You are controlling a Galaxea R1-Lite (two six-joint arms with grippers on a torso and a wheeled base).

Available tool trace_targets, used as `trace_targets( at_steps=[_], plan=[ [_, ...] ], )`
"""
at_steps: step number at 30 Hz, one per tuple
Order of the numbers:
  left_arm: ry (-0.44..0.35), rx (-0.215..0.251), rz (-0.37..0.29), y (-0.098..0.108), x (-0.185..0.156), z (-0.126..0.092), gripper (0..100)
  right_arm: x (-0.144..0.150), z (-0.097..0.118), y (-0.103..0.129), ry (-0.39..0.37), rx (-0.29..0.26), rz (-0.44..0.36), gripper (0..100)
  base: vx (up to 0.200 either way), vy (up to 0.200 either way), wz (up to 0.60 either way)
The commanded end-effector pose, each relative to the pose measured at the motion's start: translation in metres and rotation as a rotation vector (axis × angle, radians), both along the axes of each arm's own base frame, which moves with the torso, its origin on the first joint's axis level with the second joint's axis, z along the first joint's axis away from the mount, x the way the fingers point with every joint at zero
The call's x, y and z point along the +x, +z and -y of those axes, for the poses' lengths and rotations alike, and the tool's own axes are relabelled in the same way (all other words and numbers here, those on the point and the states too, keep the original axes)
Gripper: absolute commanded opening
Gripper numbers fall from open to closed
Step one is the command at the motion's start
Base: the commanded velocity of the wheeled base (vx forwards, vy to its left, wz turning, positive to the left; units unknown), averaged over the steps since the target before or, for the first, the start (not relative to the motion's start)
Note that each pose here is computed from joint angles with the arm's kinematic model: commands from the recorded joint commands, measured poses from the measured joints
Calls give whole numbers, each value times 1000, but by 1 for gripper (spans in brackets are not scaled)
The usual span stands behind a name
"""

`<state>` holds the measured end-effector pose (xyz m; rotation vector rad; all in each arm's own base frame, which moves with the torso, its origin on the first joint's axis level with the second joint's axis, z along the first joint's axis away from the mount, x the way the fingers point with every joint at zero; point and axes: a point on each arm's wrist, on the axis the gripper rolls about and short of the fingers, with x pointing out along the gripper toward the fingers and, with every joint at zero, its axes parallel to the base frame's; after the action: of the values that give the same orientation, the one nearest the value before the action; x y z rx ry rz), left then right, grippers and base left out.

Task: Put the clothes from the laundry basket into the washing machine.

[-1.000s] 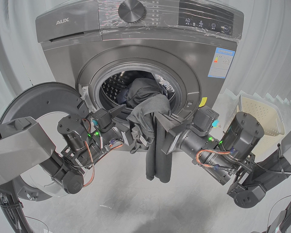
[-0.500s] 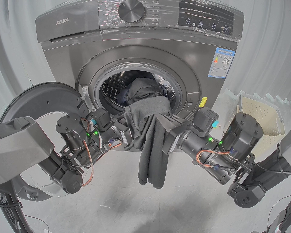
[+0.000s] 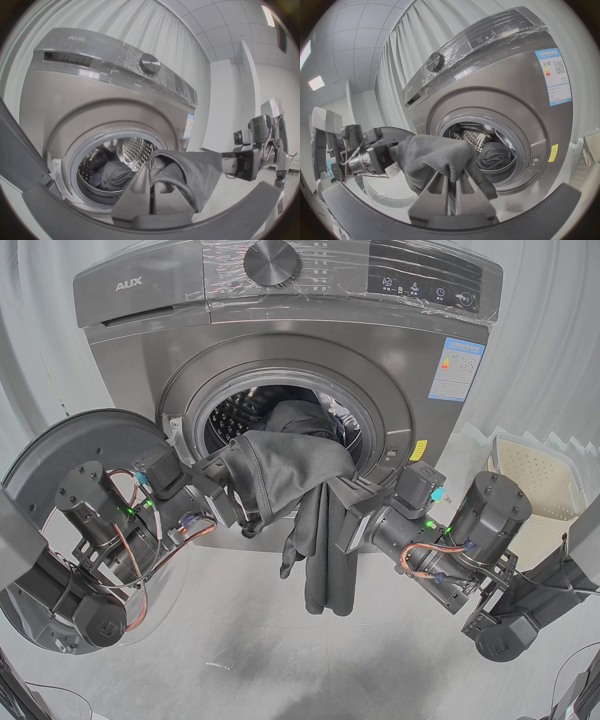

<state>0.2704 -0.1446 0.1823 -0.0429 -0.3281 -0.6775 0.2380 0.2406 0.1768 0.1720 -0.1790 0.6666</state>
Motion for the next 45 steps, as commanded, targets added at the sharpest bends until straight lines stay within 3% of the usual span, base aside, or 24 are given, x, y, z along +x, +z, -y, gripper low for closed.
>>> trace_targets(
  at_steps=[1, 9, 23, 24, 37, 45],
  plan=[
    [1, -29, 53, 18, -9, -5, 0, 8, -6, -8, -5, -9, -11, 0, 0, 0, 0],
    [7, -59, 101, 34, -13, -12, 0, 12, -4, -8, -19, -8, -11, 0, 0, 0, 0],
    [-12, -69, 115, 38, -19, -9, 0, 12, -10, -11, -10, -9, -12, 0, 0, 0, 0],
    [-14, -69, 115, 38, -19, -9, 0, 12, -11, -10, -4, -3, -10, 100, 0, 0, 0],
    [-12, -73, 112, 39, -18, -7, 0, 4, -12, -20, 15, -40, -39, 100, 0, 0, 0],
    [20, -77, 89, 34, -12, -6, 0, -16, -25, -28, 85, -68, -61, 100, 0, 0, 0]
  ],
)
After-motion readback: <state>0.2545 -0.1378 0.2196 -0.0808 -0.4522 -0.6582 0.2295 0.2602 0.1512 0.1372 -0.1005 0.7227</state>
